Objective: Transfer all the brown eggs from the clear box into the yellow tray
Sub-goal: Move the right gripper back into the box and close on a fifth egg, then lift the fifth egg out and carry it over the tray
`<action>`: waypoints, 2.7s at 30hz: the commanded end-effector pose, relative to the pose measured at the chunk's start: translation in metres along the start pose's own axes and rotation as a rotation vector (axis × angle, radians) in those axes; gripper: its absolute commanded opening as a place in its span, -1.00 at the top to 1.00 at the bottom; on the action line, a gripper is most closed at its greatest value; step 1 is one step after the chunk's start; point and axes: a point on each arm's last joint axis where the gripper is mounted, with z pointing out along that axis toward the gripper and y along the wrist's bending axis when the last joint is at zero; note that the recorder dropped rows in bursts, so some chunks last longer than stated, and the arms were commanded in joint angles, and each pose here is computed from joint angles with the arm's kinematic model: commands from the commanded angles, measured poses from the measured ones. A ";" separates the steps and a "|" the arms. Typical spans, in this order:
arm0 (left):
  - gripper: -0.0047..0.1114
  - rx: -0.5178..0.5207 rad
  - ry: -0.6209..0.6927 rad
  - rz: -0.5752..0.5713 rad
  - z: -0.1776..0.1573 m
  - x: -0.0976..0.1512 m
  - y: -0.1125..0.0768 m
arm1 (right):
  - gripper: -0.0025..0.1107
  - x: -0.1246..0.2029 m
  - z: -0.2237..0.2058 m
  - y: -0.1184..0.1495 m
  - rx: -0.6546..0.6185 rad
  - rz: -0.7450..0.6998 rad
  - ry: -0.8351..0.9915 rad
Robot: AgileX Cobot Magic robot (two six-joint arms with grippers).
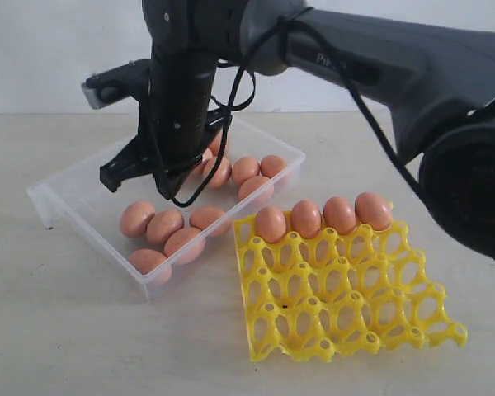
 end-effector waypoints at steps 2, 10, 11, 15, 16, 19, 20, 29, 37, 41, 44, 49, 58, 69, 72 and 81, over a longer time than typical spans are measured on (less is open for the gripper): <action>0.99 -0.004 -0.006 0.001 0.000 -0.001 0.000 | 0.42 0.000 0.002 -0.012 0.102 -0.119 0.024; 0.99 -0.004 -0.004 0.001 0.000 0.000 0.000 | -0.14 0.006 0.033 -0.027 0.229 -0.187 0.116; 0.99 -0.004 -0.004 0.001 0.000 0.000 0.000 | -0.14 0.006 0.036 -0.027 0.224 -0.197 0.118; 0.99 -0.004 -0.004 0.001 0.000 0.000 0.000 | -0.14 0.003 0.043 -0.028 0.224 -0.220 0.080; 0.99 -0.004 -0.006 0.001 0.000 -0.001 0.000 | -0.14 0.003 0.047 -0.028 0.224 -0.222 0.077; 0.99 -0.004 -0.006 0.001 0.000 -0.001 0.000 | -0.14 0.006 0.061 -0.029 0.216 -0.221 0.105; 0.99 -0.004 -0.006 0.001 0.000 -0.001 0.000 | -0.14 0.008 0.071 -0.030 0.214 -0.222 0.126; 0.99 -0.004 -0.006 0.001 0.000 -0.001 0.000 | -0.08 0.016 0.091 -0.049 0.241 -0.097 0.156; 0.99 -0.004 -0.006 0.001 0.000 -0.001 0.000 | 0.93 0.020 0.089 -0.051 0.242 -0.034 0.187; 0.99 -0.004 -0.006 0.001 0.000 -0.001 0.000 | 0.93 0.016 0.082 -0.050 0.249 0.002 0.148; 0.99 -0.004 -0.006 0.001 0.000 -0.001 0.000 | 0.93 0.009 0.068 -0.049 0.257 0.045 0.079; 0.99 -0.004 -0.006 0.001 0.000 -0.001 0.000 | 0.93 -0.011 0.020 -0.046 0.264 0.139 -0.139; 0.99 -0.004 -0.006 0.001 0.000 -0.001 0.000 | 0.93 -0.038 -0.096 -0.017 0.084 0.223 -0.601; 0.99 -0.004 -0.006 0.001 0.000 -0.001 0.000 | 0.93 -0.065 -0.186 0.119 -0.112 -0.059 -1.339; 0.99 -0.004 -0.006 0.001 0.000 -0.001 0.000 | 0.94 -0.061 -0.201 0.150 -0.226 -0.039 -1.474; 0.99 -0.004 -0.006 0.001 0.000 -0.001 0.000 | 0.96 -0.042 -0.249 0.172 -0.270 -0.087 -1.569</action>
